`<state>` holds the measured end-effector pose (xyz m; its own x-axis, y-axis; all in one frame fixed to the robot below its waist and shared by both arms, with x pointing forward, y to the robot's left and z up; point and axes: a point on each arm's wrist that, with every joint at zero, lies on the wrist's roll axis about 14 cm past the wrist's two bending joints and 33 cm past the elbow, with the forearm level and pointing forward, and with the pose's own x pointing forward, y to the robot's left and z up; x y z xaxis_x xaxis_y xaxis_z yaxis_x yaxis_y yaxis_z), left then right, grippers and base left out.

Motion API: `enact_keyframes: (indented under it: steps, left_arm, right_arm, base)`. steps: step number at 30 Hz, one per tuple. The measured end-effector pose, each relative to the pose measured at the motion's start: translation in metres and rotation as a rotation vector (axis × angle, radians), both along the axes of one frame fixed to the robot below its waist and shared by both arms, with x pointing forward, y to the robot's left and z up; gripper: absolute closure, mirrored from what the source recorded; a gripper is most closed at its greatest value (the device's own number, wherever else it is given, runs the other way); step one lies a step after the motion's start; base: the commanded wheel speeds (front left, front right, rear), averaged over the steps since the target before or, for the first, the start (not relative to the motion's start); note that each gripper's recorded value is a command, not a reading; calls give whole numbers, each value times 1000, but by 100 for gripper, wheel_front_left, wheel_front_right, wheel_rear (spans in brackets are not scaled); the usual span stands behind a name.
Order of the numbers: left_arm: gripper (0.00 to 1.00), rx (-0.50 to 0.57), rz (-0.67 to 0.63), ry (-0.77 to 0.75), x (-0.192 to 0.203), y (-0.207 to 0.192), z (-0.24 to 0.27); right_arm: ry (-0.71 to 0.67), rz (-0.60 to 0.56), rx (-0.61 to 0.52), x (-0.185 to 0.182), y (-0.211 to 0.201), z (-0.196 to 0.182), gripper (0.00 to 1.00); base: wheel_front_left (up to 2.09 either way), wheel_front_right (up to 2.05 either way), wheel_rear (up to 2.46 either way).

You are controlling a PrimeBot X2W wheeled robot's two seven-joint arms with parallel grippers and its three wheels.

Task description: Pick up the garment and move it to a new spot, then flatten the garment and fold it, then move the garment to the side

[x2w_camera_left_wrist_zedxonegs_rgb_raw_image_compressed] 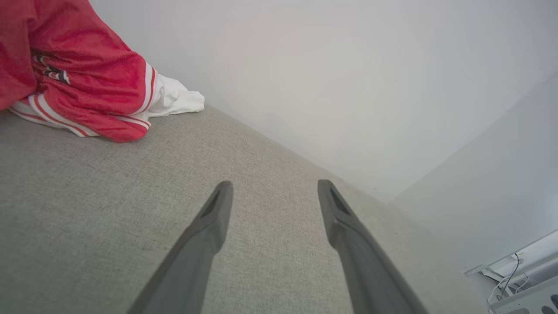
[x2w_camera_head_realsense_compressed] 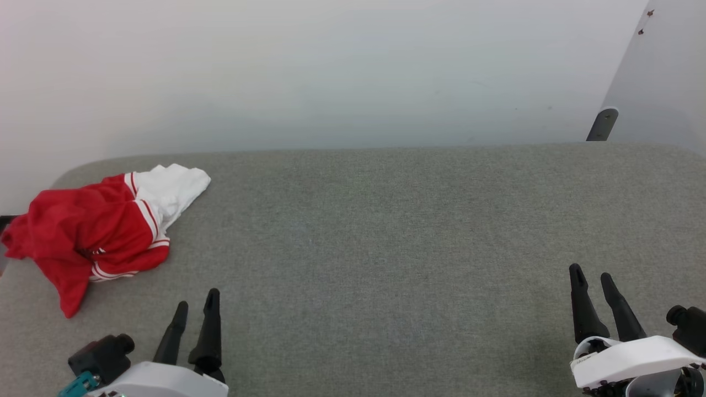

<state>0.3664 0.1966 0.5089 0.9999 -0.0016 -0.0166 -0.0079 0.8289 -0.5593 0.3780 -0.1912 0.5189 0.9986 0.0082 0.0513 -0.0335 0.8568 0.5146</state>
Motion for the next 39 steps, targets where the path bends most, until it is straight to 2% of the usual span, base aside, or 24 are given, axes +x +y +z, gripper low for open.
enact_keyframes:
  steps: [12,39]
  left_arm:
    - [0,141,-4,-64,-4,1,10]
    - [0,353,-27,-168,-8,-4,26]
  right_arm:
    - [-41,-3,-135,0,1,10,0]
    - [-100,2,-367,-2,5,24,0]
  base:
    - [0,0,0]
    - [0,0,0]
